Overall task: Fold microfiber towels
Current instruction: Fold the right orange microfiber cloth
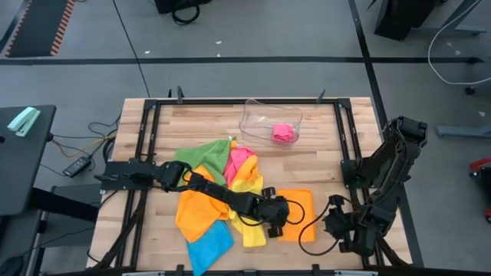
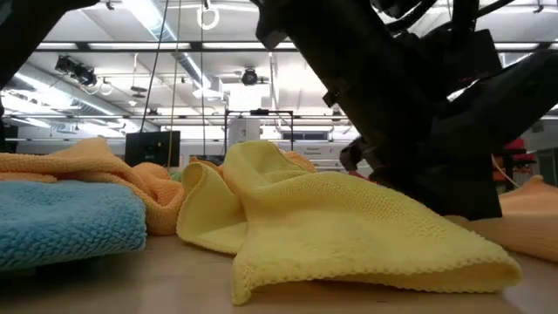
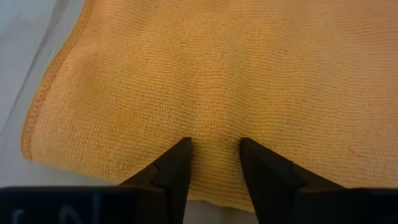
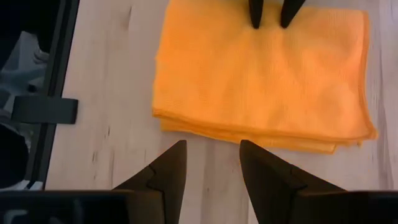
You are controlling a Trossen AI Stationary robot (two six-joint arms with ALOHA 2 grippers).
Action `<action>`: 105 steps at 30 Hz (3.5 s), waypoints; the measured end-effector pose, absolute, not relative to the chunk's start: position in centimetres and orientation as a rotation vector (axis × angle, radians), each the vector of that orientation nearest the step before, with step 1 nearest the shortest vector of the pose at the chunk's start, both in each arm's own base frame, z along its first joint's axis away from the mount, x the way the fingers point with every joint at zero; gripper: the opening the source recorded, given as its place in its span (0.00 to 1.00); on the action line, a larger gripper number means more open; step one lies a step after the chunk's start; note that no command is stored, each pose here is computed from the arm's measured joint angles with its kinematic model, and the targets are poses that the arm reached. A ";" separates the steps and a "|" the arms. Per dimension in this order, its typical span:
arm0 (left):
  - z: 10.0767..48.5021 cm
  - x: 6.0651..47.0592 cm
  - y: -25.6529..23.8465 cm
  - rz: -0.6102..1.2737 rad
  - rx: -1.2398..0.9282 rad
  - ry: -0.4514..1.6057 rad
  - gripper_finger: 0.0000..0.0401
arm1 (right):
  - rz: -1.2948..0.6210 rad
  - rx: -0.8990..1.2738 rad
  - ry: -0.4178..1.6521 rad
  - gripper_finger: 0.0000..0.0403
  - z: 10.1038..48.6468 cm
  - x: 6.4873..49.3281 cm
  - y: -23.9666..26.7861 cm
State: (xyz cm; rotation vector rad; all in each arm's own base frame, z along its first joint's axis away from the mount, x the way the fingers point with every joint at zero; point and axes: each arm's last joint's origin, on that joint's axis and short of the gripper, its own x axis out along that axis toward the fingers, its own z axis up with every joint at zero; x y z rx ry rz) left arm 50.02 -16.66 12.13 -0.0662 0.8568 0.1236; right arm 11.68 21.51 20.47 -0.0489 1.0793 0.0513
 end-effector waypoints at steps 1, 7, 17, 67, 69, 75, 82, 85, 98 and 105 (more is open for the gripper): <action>12.4 50.0 -16.8 0.118 -0.067 0.848 0.38 | 0.051 -0.048 1.079 0.39 20.5 11.7 21.5; 13.5 49.8 -17.1 0.077 -0.010 0.825 0.39 | 0.071 -0.022 1.042 0.39 20.6 11.9 21.9; 14.8 49.6 -17.7 -0.006 0.131 0.799 0.34 | 0.188 -0.234 0.763 0.40 18.1 14.5 25.7; 16.8 47.7 -19.1 -0.110 0.320 0.872 0.31 | 0.285 -0.127 0.875 0.01 16.5 17.1 26.8; 17.1 47.7 -19.1 -0.110 0.318 0.862 0.31 | 0.289 -0.092 0.870 0.01 17.4 16.9 26.6; 17.4 48.2 -19.3 -0.122 0.320 0.798 0.30 | 0.249 -0.069 0.903 0.01 18.2 16.7 25.6; 17.2 48.6 -19.8 -0.161 0.299 0.713 0.30 | 0.213 -0.052 0.969 0.01 17.8 17.3 24.9; 16.0 48.3 -20.3 -0.213 0.273 0.681 0.29 | 0.207 -0.045 0.976 0.01 17.7 17.2 24.8; 12.4 46.8 -21.7 -0.202 0.132 0.507 0.27 | 0.124 0.001 1.005 0.01 17.6 18.0 23.8; 11.9 46.8 -20.8 -0.133 0.111 0.533 0.25 | 0.005 0.040 1.052 0.01 16.1 18.6 21.7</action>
